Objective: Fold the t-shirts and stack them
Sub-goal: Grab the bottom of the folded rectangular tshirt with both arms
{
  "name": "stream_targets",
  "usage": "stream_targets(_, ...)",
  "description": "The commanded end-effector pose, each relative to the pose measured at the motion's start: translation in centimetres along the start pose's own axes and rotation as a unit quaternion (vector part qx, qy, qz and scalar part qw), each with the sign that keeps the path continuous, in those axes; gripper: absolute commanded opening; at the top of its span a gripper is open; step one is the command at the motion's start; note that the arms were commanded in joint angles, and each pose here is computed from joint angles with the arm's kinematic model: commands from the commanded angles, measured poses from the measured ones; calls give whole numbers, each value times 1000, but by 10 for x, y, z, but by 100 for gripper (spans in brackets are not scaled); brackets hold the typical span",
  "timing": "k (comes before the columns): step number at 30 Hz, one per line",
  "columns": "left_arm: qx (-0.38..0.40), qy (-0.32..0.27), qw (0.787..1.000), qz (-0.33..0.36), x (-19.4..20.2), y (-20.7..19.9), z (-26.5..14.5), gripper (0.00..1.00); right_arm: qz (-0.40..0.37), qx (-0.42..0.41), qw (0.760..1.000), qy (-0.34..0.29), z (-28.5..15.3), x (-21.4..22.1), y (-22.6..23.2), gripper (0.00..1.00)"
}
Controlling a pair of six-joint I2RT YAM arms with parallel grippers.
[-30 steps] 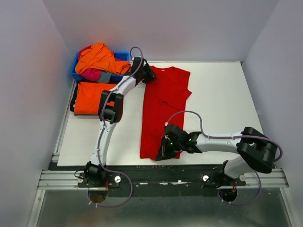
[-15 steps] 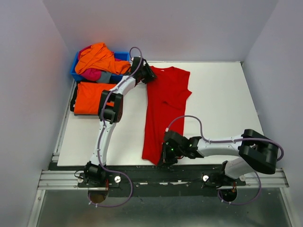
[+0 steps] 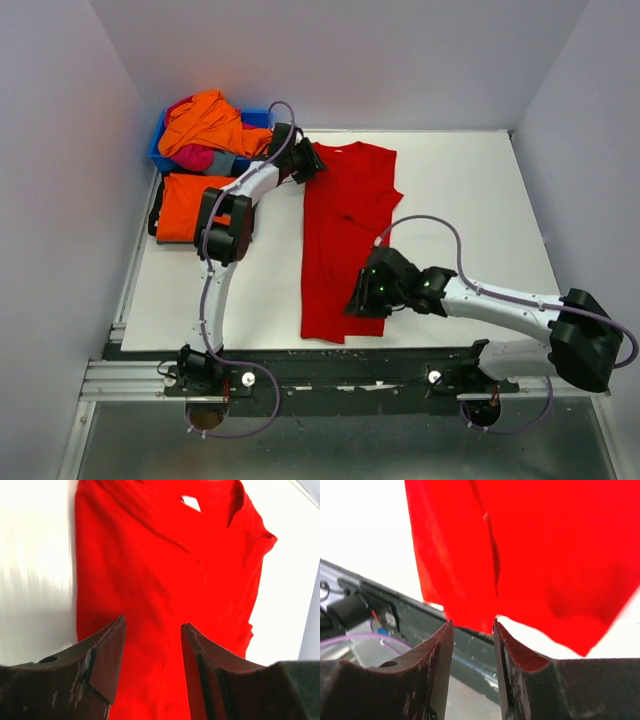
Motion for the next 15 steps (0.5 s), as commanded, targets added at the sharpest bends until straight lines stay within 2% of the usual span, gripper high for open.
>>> stream_targets(1,50,-24,998,29,-10,-38,-47,60,-22,82,996,-27,-11,-24,-30,45)
stream_targets(4,61,-26,997,39,-3,-50,-61,60,-33,131,990,-39,-14,-34,-40,44)
stream_targets(6,61,-15,997,44,8,-51,-60,59,-38,147,988,-25,-12,-32,-45,43)
stream_targets(9,57,-7,997,49,23,-52,-53,58,-38,158,987,-8,-11,-22,-52,43)
stream_targets(12,51,2,997,49,34,-50,-38,58,-65,144,987,2,-13,-11,-51,50)
stream_targets(15,47,13,998,47,42,-47,-23,57,-82,188,979,15,-16,-4,-45,50)
Point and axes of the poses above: each gripper's point midway between its finger pads, its own z axis out along the fingers, its own y axis along the line the jaws close on, x = y × z, the point moved 8 cm from there along -z, back along the fingers, and after that the axes turned 14 degrees about -z, right-handed, at the moved point
